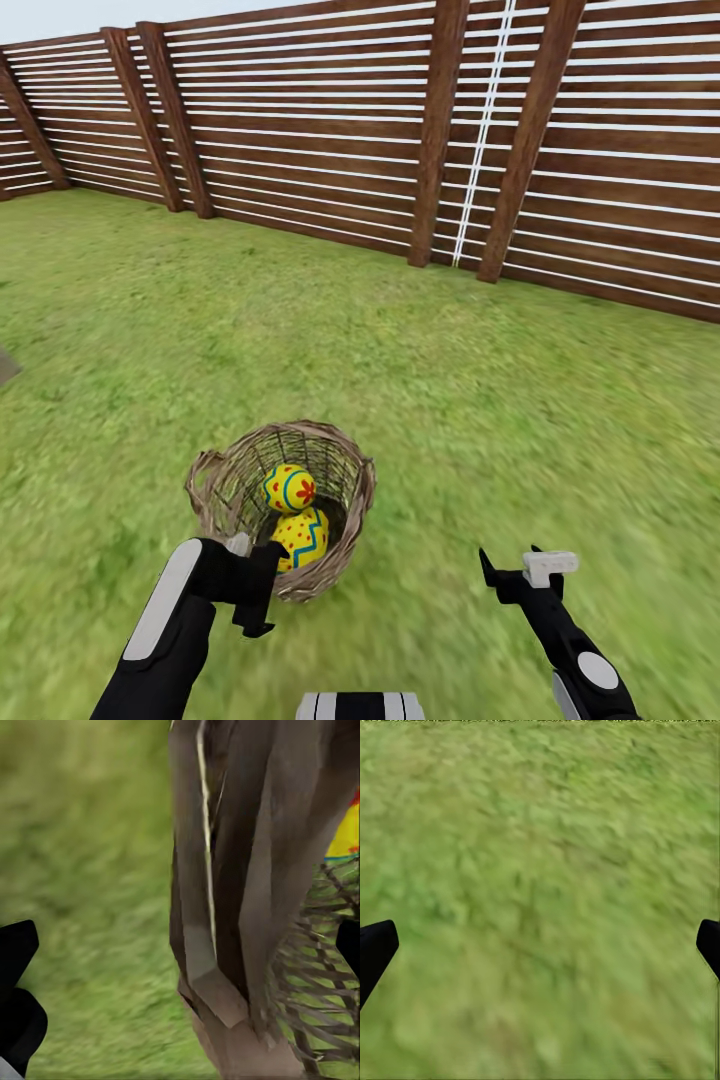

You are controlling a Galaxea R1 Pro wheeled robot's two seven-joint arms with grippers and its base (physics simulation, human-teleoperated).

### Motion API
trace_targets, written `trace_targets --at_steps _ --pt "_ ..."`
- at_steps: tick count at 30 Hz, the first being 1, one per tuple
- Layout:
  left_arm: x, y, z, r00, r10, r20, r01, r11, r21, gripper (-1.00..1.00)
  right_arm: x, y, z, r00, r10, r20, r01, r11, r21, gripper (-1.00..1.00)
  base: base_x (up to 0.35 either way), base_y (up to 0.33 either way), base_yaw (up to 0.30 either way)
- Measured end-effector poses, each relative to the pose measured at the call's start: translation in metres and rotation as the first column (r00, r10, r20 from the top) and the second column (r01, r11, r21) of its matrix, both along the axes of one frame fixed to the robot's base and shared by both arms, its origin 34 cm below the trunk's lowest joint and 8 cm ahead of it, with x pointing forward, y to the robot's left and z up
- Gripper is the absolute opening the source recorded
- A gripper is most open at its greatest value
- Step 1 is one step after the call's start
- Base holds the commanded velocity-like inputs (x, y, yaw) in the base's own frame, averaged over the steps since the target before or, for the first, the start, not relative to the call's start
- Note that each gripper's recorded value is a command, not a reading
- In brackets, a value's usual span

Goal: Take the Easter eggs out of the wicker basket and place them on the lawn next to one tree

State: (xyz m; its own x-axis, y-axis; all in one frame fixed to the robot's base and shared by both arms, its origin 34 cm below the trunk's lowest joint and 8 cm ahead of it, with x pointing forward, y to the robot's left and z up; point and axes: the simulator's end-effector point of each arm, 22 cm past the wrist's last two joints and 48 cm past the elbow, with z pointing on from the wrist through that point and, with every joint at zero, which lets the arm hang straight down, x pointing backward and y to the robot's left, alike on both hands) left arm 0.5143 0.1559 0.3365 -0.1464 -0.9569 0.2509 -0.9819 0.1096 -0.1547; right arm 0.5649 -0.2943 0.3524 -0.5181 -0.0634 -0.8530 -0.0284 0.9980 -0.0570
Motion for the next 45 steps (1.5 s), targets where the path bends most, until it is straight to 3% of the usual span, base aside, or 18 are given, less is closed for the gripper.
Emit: trace_targets --at_steps 9,18,19,45 --pt "0.0 0.002 -0.001 1.0 0.006 -0.004 -0.006 1.0 0.002 1.0 0.0 0.0 -0.001 1.0 0.001 -0.001 -0.001 1.0 0.0 1.0 0.029 -0.027 0.0" --pt "0.001 0.019 -0.002 0.998 0.066 -0.009 -0.066 0.998 0.003 1.0 0.0 0.0 -0.001 1.0 0.0 -0.001 0.0 1.0 -0.001 1.0 0.0 0.0 0.0" --pt "0.001 0.019 -0.002 0.998 0.066 -0.009 -0.066 0.998 0.004 -1.0 0.0 0.0 -0.001 1.0 0.0 -0.001 0.0 1.0 -0.001 1.0 0.0 0.0 0.0" --pt "0.001 0.018 -0.002 0.998 0.064 -0.01 -0.064 0.998 0.002 -1.0 0.0 0.0 0.0 1.0 -0.001 0.001 0.001 1.0 -0.002 1.0 0.0 0.0 0.0"
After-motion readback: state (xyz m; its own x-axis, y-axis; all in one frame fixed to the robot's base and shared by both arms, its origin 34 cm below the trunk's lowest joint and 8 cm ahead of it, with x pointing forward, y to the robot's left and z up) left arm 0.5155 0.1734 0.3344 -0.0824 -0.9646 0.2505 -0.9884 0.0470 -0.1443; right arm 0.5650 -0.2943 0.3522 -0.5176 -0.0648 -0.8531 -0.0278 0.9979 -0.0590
